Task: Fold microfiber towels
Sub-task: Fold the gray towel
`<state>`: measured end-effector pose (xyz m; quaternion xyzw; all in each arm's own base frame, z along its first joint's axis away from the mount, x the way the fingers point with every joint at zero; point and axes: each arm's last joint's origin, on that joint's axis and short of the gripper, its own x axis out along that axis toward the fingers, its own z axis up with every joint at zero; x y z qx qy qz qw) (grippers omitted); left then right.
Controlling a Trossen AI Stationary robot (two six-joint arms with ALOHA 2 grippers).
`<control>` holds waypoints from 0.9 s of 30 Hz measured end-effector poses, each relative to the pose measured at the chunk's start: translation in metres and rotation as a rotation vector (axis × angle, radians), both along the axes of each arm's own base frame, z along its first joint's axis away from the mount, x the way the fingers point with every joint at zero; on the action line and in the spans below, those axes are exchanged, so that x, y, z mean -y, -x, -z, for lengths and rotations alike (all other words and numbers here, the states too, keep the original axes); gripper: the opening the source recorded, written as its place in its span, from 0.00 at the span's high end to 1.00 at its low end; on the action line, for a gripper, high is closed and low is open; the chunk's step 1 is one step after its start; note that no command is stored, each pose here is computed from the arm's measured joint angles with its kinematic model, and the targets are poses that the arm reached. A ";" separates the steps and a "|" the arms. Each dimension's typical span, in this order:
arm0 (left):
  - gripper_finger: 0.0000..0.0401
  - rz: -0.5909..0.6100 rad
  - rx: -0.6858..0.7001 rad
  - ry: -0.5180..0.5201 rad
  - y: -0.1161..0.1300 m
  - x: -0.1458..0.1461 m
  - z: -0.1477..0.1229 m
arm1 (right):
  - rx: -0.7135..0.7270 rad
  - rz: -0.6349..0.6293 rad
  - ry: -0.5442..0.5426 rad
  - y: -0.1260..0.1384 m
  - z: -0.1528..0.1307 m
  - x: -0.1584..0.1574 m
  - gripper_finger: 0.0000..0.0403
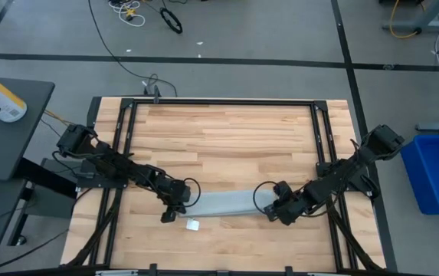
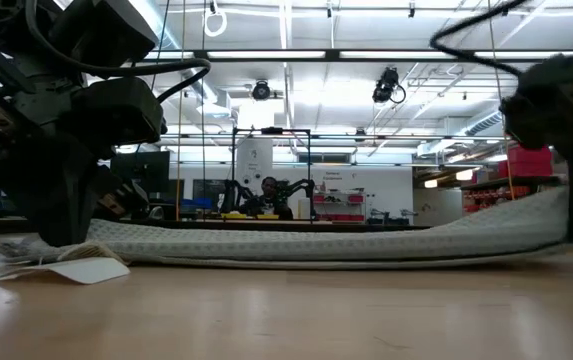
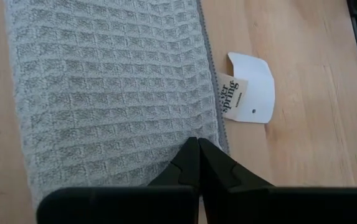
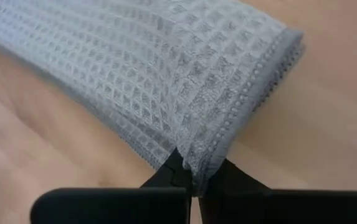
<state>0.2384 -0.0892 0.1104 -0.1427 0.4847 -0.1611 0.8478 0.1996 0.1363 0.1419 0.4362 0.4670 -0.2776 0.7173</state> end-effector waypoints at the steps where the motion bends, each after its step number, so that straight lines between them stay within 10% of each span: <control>1: 1.00 0.000 0.000 0.000 0.000 0.000 0.000 | -0.008 -0.009 0.008 -0.002 -0.004 0.000 0.99; 27: 1.00 0.006 -0.010 -0.005 0.001 0.000 0.001 | 0.105 -0.203 0.060 -0.056 -0.042 0.007 0.99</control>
